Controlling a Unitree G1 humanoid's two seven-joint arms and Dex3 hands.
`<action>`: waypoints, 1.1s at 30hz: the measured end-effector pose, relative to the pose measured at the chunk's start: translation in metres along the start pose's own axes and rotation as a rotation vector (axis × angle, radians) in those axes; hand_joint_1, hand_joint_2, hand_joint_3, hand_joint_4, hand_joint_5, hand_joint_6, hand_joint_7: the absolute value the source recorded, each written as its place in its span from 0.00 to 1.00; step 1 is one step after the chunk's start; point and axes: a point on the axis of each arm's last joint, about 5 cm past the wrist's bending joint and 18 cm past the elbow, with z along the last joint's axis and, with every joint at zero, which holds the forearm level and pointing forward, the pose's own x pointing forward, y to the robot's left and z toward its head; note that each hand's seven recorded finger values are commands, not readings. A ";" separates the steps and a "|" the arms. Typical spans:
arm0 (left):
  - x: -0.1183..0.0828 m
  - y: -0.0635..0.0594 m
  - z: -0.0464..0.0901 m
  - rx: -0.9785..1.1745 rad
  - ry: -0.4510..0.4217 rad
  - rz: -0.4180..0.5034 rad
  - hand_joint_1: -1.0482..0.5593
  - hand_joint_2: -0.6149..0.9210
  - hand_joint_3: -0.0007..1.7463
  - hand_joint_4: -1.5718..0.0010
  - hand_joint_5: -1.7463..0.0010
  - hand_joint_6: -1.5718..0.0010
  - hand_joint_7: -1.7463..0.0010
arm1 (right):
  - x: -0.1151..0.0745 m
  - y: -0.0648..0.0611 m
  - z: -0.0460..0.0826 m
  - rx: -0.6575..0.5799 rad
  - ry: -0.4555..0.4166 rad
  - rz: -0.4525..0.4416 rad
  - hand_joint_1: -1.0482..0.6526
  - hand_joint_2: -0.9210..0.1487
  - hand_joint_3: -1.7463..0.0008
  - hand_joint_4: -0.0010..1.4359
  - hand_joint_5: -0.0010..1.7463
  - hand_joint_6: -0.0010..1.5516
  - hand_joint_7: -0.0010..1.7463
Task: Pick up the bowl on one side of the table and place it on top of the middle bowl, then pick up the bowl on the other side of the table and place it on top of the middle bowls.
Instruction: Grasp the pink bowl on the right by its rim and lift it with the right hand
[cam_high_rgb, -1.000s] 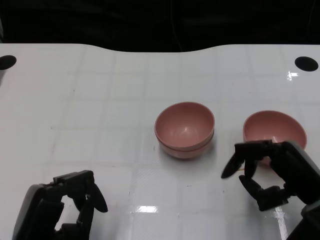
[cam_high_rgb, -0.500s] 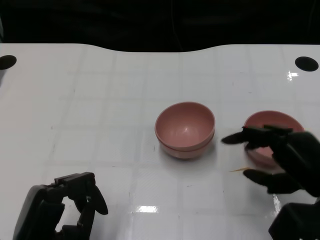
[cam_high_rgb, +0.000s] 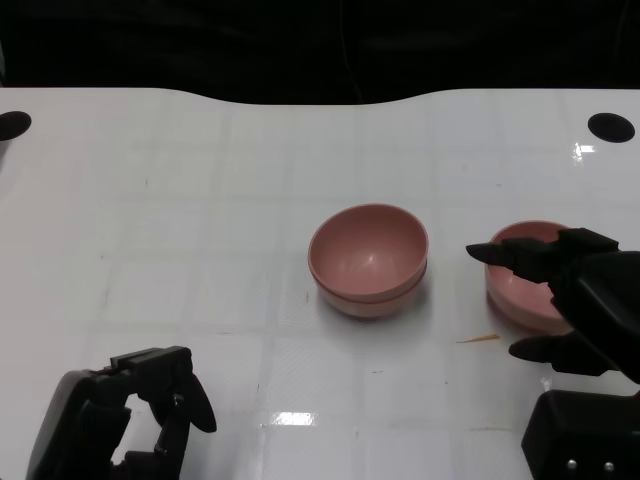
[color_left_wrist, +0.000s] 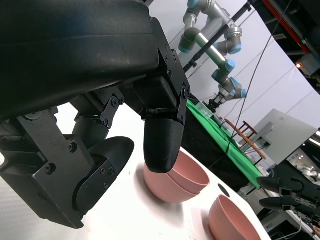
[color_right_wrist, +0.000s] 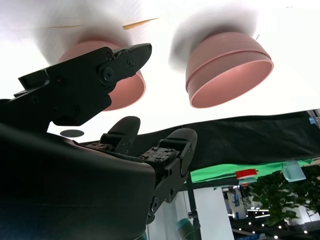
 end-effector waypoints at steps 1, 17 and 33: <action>0.000 0.000 0.000 -0.001 0.000 -0.002 0.67 0.53 0.96 0.42 0.01 0.43 0.15 | 0.000 0.000 0.000 -0.022 0.015 0.012 0.40 0.14 1.00 0.17 0.34 0.24 0.09; 0.000 0.000 0.000 -0.003 0.002 -0.004 0.67 0.52 0.96 0.42 0.01 0.43 0.15 | 0.012 -0.003 0.003 -0.118 0.077 0.059 0.34 0.09 0.99 0.15 0.27 0.24 0.04; 0.001 0.000 0.000 -0.008 0.003 -0.005 0.67 0.52 0.97 0.43 0.00 0.44 0.15 | 0.043 0.015 -0.007 -0.299 0.301 0.266 0.32 0.03 1.00 0.27 0.09 0.24 0.00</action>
